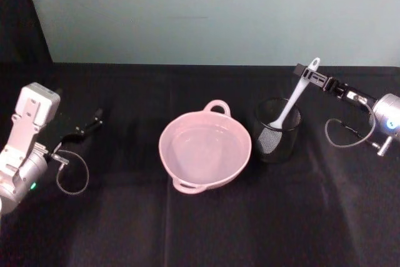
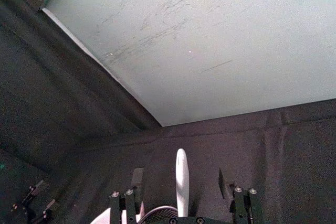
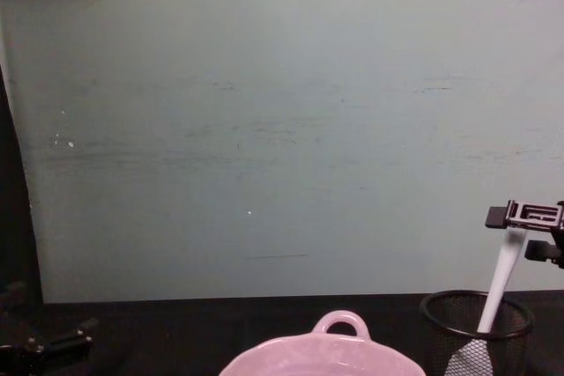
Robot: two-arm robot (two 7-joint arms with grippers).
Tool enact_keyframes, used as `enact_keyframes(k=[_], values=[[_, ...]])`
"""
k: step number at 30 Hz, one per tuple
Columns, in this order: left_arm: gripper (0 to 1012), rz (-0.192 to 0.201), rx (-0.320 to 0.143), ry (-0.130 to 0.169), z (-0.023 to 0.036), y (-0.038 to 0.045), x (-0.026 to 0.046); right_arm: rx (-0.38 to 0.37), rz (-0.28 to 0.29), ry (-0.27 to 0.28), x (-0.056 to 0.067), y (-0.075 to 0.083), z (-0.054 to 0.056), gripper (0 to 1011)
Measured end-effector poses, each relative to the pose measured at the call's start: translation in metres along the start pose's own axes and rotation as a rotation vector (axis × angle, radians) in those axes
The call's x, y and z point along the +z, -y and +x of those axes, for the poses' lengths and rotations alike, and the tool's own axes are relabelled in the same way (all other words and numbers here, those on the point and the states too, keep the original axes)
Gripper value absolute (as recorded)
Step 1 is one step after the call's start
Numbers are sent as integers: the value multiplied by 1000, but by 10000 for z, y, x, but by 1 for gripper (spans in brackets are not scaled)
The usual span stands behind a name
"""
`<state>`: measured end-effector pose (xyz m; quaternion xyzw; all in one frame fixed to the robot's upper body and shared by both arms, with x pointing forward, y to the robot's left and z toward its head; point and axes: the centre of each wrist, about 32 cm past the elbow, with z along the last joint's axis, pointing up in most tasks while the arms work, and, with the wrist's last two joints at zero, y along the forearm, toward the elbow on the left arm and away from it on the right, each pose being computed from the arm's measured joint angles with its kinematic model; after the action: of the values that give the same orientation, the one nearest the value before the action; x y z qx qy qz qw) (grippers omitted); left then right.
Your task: Use the one hand to pick up the spoon and stir the clear water in the bowl.
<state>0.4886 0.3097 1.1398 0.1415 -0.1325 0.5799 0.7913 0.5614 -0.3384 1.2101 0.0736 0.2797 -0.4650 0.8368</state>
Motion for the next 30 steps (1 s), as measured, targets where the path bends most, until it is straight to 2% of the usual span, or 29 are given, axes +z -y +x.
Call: enact_keyframes(k=[10,12,15,16,17,19,25,30], values=[[1011,0,0,0,0,0,0,-1,-1,0,2,3,-1,650],[1011,0,0,0,0,0,0,-2,-1,0,2,3,-1,550],[1011,0,0,0,0,0,0,-3,-1,0,3,4,-1,488],[1011,0,0,0,0,0,0,-3,-1,0,4,4,-2,426],[1011,0,0,0,0,0,0,-3,-1,0,4,4,-2,426],[1011,0,0,0,0,0,0,-3,-1,0,4,4,-3,329],[1011,0,0,0,0,0,0,-4,-1,0,5,4,-3,147],[1011,0,0,0,0,0,0,-4,-1,0,5,4,-3,109]])
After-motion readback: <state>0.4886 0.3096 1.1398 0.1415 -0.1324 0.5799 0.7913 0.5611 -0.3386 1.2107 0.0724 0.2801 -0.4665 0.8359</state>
